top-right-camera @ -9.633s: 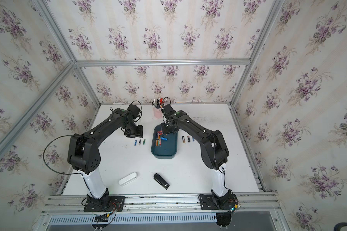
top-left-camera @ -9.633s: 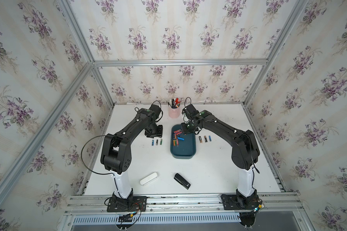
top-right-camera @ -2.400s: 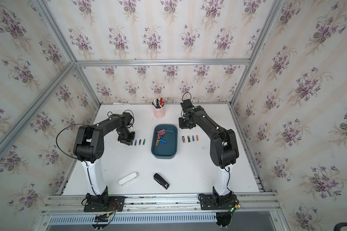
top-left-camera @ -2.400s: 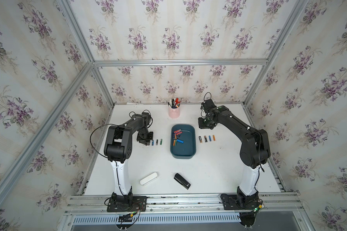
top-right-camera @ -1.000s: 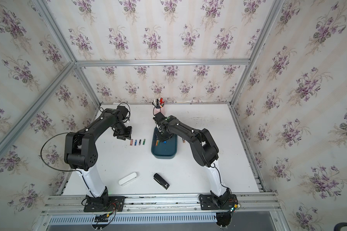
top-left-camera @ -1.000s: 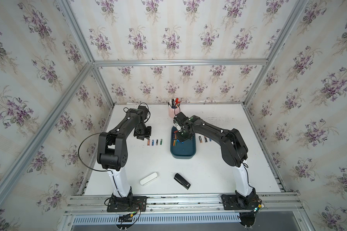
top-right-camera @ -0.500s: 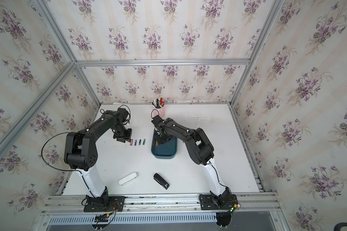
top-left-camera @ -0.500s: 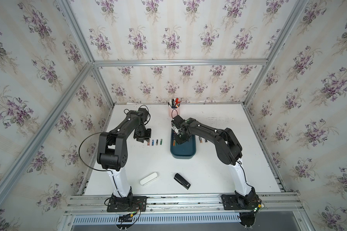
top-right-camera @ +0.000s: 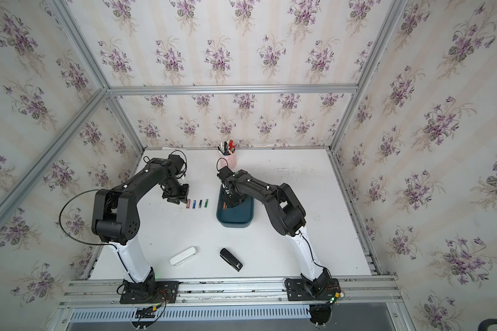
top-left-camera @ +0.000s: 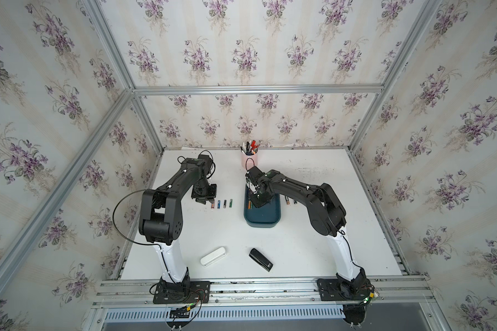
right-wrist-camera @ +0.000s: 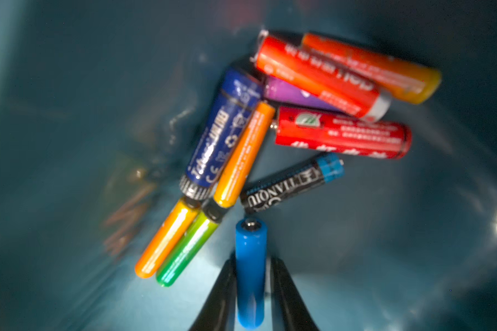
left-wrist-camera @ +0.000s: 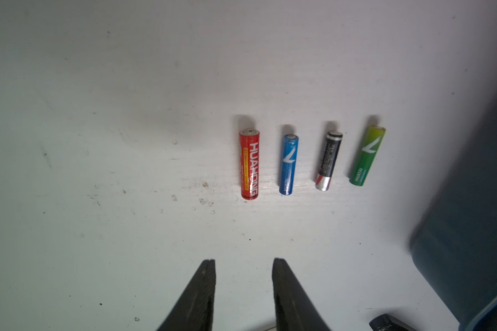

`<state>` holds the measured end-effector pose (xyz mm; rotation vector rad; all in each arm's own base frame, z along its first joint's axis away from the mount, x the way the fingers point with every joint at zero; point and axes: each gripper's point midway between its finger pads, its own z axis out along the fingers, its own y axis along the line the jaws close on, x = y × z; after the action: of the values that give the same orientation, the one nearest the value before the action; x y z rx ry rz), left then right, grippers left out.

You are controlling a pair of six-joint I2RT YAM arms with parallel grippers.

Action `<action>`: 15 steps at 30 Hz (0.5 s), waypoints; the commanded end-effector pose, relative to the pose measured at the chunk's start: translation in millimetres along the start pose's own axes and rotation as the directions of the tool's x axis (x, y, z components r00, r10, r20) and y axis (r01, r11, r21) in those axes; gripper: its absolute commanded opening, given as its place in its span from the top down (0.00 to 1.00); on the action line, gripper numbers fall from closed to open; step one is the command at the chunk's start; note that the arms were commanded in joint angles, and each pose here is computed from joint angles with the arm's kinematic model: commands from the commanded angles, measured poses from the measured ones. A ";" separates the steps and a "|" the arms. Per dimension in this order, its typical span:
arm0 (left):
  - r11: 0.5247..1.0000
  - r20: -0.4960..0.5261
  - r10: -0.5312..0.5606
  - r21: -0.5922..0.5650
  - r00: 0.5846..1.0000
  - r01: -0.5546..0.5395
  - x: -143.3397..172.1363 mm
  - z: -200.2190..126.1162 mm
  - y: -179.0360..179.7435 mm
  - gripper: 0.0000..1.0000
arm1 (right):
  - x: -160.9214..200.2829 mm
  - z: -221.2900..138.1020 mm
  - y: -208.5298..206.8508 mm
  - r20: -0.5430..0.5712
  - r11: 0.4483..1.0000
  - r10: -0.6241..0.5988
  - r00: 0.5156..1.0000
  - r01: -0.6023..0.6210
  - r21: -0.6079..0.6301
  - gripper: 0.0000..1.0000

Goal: Take the batteries out of the storage box
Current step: Pick up the battery from the storage box.

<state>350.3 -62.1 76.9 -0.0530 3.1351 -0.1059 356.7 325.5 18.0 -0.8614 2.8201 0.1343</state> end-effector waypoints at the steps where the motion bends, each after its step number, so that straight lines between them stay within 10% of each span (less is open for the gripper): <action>1: 1.000 0.003 0.002 -0.001 1.000 -0.002 2.4 -7.7 0.4 0.61 | 5.5 3.1 -1.4 -0.023 1.000 0.002 1.000 -0.002 0.008 0.79; 15: 1.000 0.012 0.003 -0.004 1.000 -0.003 0.8 -19.2 -1.1 0.61 | -24.1 -72.4 -8.7 0.133 0.994 0.091 0.987 -0.083 -0.065 0.84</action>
<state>353.7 -63.2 94.0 -0.0479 3.1029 -0.1118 368.4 324.5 78.0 -0.7581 2.7442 0.2420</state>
